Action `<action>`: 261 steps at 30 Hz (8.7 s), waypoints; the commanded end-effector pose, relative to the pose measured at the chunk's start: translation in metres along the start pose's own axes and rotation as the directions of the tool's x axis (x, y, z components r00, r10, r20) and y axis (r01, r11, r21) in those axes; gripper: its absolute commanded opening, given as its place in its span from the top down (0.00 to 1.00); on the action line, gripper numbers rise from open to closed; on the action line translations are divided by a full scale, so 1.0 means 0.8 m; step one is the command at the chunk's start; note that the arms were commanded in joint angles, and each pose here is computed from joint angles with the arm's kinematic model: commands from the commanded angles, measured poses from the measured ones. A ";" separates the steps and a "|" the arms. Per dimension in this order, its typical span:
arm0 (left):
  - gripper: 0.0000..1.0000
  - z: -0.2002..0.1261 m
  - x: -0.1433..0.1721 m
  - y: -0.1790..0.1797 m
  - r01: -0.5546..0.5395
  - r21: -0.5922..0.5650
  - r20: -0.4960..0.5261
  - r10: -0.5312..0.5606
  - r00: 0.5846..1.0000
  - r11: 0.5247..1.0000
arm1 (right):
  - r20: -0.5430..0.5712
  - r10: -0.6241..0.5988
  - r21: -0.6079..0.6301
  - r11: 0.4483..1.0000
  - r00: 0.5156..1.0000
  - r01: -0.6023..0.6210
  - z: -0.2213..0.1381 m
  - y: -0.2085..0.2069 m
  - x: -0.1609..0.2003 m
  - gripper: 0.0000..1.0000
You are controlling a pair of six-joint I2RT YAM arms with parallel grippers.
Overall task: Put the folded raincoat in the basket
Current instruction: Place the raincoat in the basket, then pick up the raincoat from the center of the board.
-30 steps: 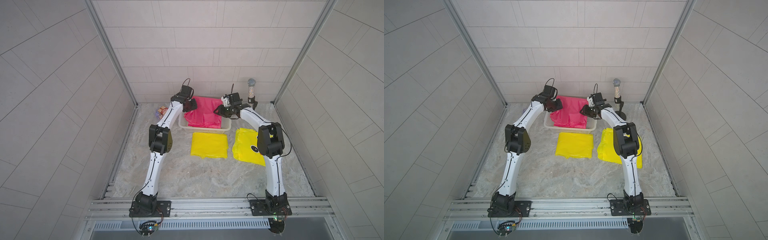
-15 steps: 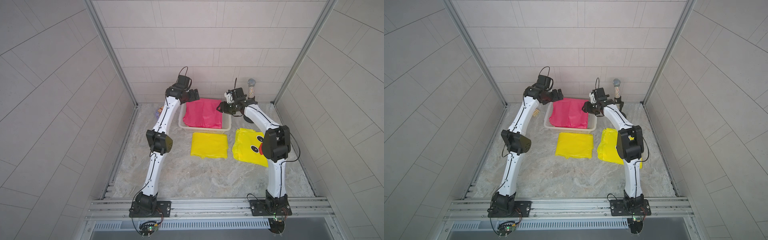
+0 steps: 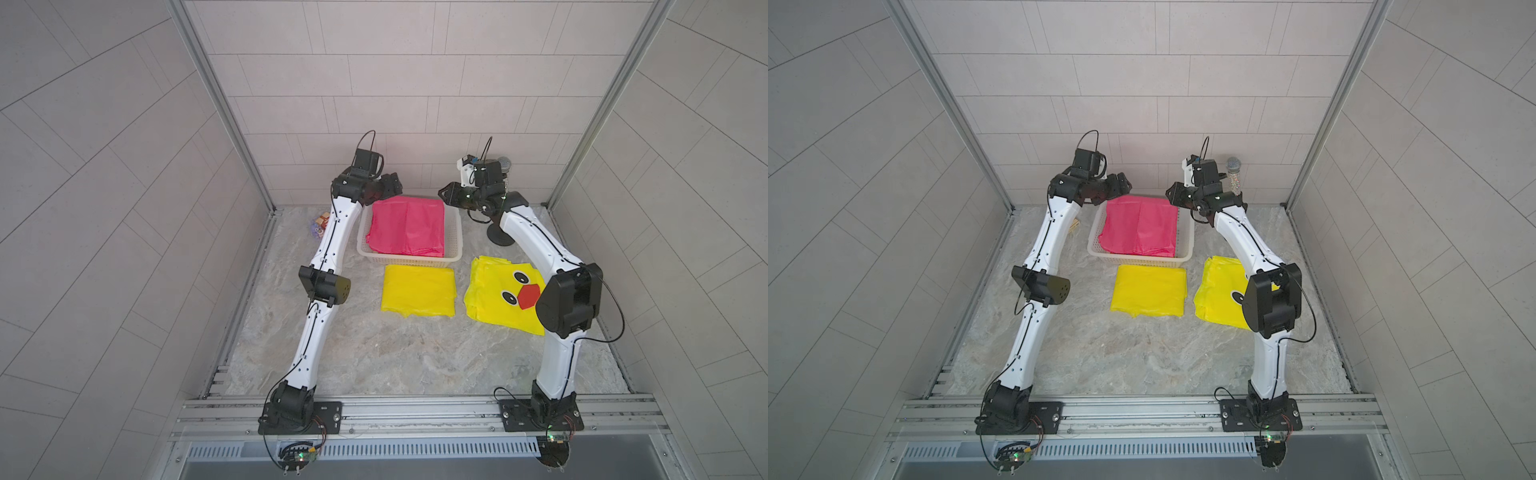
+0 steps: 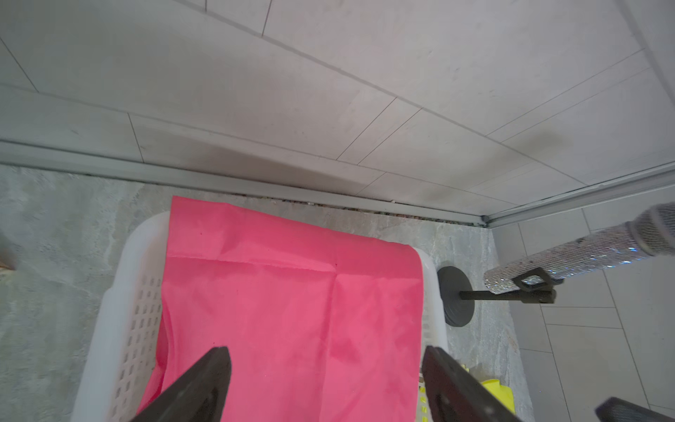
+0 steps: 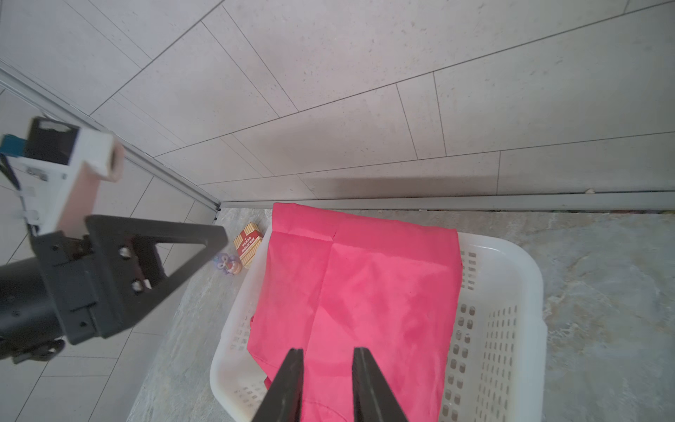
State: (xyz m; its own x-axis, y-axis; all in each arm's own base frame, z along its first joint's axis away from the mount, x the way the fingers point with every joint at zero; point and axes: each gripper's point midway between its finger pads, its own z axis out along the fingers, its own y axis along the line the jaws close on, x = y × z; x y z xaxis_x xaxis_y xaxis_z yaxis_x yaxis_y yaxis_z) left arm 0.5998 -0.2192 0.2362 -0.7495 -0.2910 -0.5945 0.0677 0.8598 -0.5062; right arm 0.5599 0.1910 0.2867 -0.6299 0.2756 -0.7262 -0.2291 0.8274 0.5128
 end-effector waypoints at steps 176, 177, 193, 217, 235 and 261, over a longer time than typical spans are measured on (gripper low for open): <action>0.00 -0.365 0.283 0.192 0.130 -0.275 0.415 -0.005 0.910 0.953 | -0.480 -0.130 0.260 0.923 0.868 0.282 -0.019 -0.042 0.442 0.25; 0.00 -0.354 0.284 0.190 0.125 -0.279 0.379 -0.011 0.925 0.952 | -0.495 -0.129 0.260 0.922 0.859 0.288 -0.020 -0.043 0.449 0.25; 0.00 -0.295 0.371 0.200 0.129 -0.245 0.158 -0.092 0.983 0.961 | -0.562 -0.165 0.205 0.921 0.811 0.330 -0.098 -0.022 0.499 0.24; 0.00 -0.218 0.348 0.157 -0.046 -0.202 0.056 0.059 0.997 0.978 | -0.467 0.027 0.346 0.925 0.884 0.155 -0.174 -0.095 0.420 0.18; 0.00 -0.166 0.349 0.136 -0.108 -0.103 0.012 0.110 0.994 0.989 | -0.438 0.117 0.348 0.936 0.891 0.047 -0.136 -0.095 0.430 0.22; 0.00 -0.115 0.376 0.162 -0.140 -0.079 -0.089 0.133 0.987 0.987 | -0.500 0.091 0.410 0.901 0.861 0.143 -0.079 -0.125 0.464 0.32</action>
State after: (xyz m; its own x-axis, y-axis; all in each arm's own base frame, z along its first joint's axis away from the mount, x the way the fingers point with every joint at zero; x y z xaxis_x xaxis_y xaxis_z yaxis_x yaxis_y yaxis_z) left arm 0.3224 -0.1528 0.0496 -0.7918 -0.1663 -0.5876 0.0775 0.9271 -0.3668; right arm 0.3269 0.1930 0.0278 -0.8872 0.1179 -0.4460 -0.0002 0.9667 0.2560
